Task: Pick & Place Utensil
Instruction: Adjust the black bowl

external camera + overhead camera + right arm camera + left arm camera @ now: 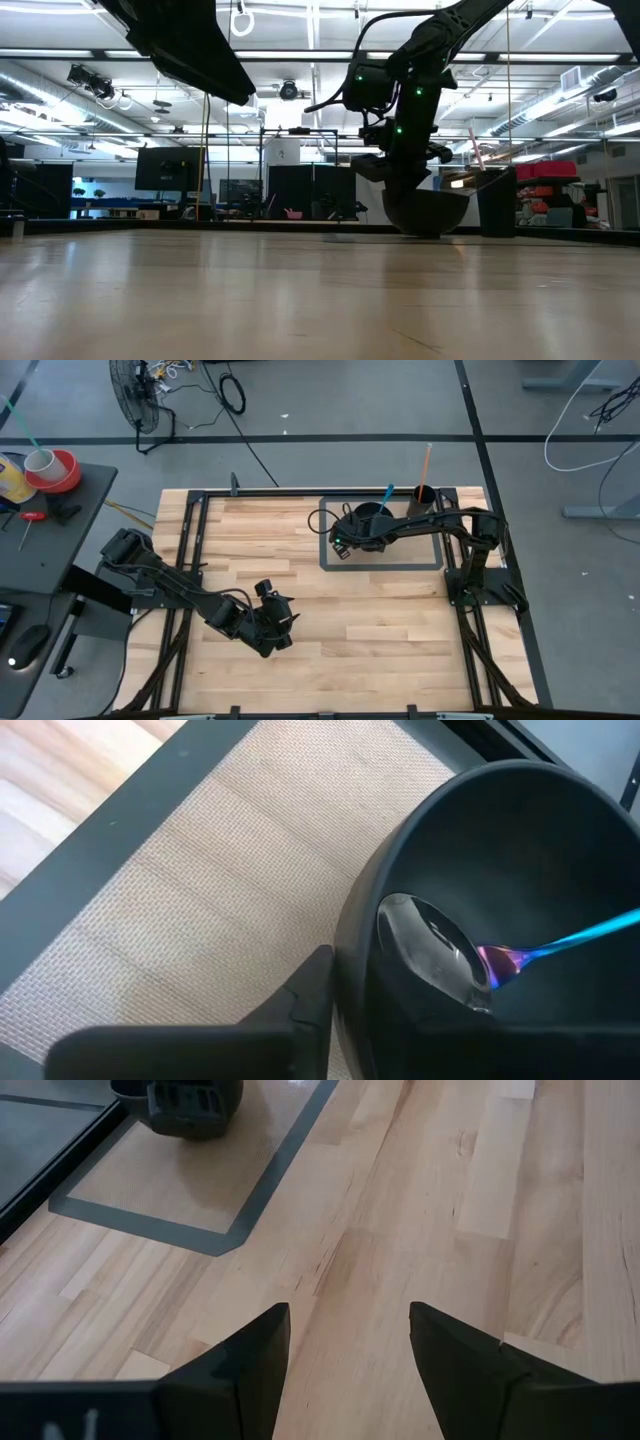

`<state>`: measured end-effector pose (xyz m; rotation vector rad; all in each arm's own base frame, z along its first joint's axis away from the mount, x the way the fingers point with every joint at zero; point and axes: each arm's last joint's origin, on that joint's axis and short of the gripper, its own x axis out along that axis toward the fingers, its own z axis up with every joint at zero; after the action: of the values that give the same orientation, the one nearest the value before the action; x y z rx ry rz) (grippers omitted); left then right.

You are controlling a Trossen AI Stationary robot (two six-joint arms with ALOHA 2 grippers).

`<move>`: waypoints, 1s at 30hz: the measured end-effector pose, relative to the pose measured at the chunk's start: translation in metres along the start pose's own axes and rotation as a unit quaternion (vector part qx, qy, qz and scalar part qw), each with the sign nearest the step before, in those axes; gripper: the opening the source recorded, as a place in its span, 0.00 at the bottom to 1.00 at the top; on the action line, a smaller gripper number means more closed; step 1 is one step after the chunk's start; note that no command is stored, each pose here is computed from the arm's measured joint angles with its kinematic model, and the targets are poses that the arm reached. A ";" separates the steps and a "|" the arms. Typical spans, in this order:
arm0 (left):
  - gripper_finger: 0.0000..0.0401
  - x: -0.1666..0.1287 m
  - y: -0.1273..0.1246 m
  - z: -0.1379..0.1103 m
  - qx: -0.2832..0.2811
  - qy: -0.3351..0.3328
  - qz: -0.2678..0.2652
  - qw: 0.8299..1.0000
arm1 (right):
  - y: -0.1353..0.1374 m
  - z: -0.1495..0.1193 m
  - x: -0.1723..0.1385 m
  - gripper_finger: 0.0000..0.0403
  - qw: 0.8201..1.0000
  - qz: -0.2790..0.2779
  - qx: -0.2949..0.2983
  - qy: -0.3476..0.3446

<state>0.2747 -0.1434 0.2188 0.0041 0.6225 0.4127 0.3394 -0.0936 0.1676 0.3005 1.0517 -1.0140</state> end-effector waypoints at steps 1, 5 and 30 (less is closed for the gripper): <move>0.53 0.000 0.000 0.000 0.000 0.000 0.000 1.000 | 0.000 0.000 0.000 0.13 1.000 0.000 -0.002 0.000; 0.53 0.000 0.000 0.000 0.000 0.000 0.000 1.000 | 0.000 0.000 0.000 0.12 1.000 -0.001 -0.006 0.001; 0.53 0.000 0.000 0.000 0.000 0.000 0.000 1.000 | -0.003 0.001 0.003 0.11 0.999 0.025 -0.039 0.023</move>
<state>0.2747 -0.1435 0.2189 0.0044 0.6224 0.4122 0.3381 -0.0970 0.1664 0.2861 1.1177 -0.9222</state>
